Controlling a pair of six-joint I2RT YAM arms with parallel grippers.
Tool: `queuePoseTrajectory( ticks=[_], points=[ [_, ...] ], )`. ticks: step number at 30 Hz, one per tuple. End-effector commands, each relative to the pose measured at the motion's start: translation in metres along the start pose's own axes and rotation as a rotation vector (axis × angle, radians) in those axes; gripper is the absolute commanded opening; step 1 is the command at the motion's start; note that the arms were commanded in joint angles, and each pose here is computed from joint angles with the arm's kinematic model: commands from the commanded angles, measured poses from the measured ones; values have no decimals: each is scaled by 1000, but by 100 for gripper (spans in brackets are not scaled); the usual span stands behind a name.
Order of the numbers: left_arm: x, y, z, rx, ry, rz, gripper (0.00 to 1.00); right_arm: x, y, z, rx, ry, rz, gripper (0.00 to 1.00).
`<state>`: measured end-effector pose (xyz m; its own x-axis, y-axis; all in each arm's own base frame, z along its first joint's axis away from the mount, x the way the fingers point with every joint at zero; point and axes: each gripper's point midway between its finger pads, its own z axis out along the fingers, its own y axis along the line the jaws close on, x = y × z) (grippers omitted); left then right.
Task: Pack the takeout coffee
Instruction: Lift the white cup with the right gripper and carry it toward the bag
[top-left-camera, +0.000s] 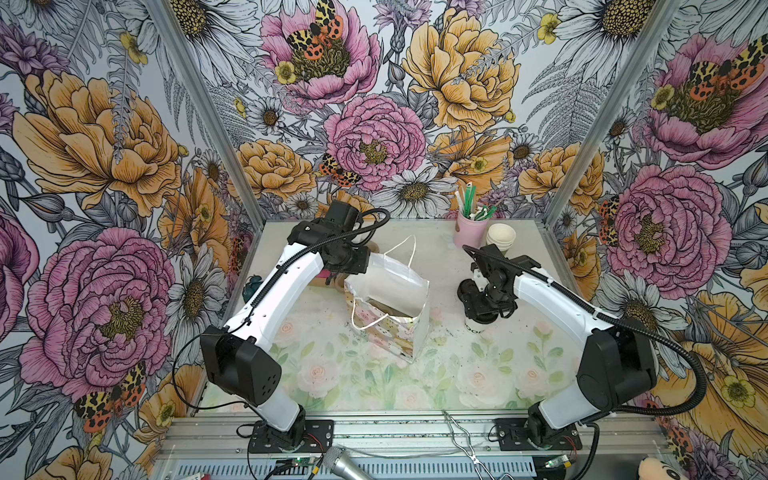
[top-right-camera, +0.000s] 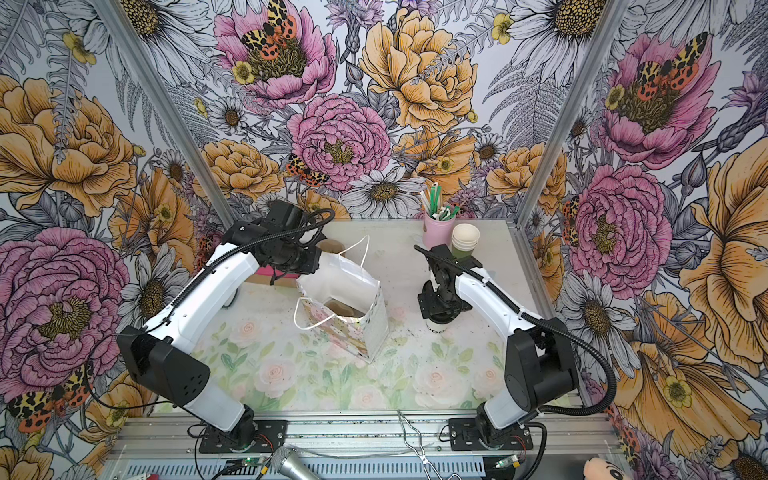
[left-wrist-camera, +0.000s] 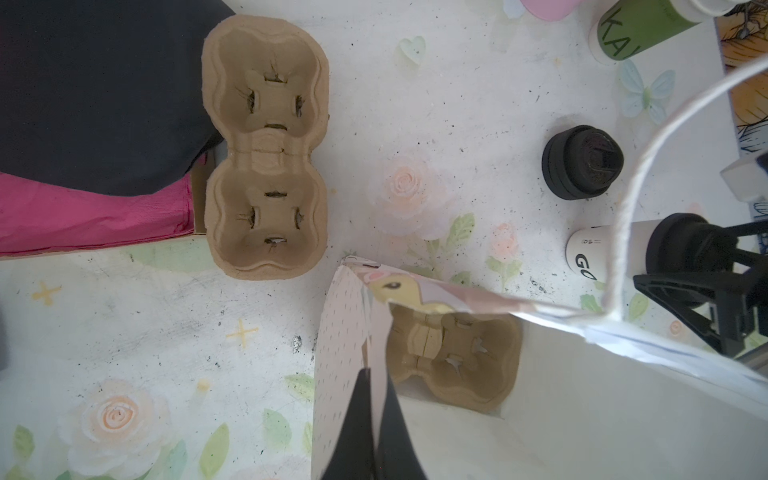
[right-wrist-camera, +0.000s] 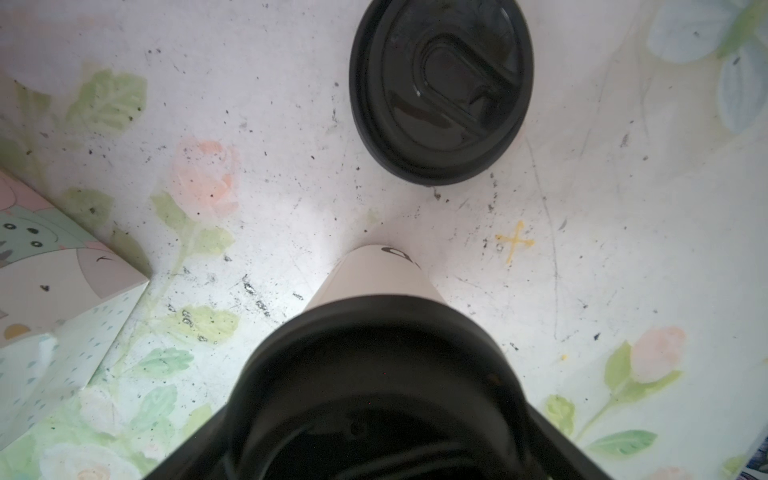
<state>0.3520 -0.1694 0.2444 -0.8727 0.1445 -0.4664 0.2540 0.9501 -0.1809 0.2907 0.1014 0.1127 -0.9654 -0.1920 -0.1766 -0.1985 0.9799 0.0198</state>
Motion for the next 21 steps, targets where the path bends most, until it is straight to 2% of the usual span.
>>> queuePoseTrajectory(
  ticks=[1,7,21],
  points=[
    [3,-6,9,21,24,-3,0,-7,1,-18,-22,-67,-9,92],
    [3,-7,10,22,24,-3,0,-12,8,-39,-62,-133,-9,91],
    [1,-11,12,28,20,0,0,-35,32,-137,-203,-370,-58,89]
  ],
)
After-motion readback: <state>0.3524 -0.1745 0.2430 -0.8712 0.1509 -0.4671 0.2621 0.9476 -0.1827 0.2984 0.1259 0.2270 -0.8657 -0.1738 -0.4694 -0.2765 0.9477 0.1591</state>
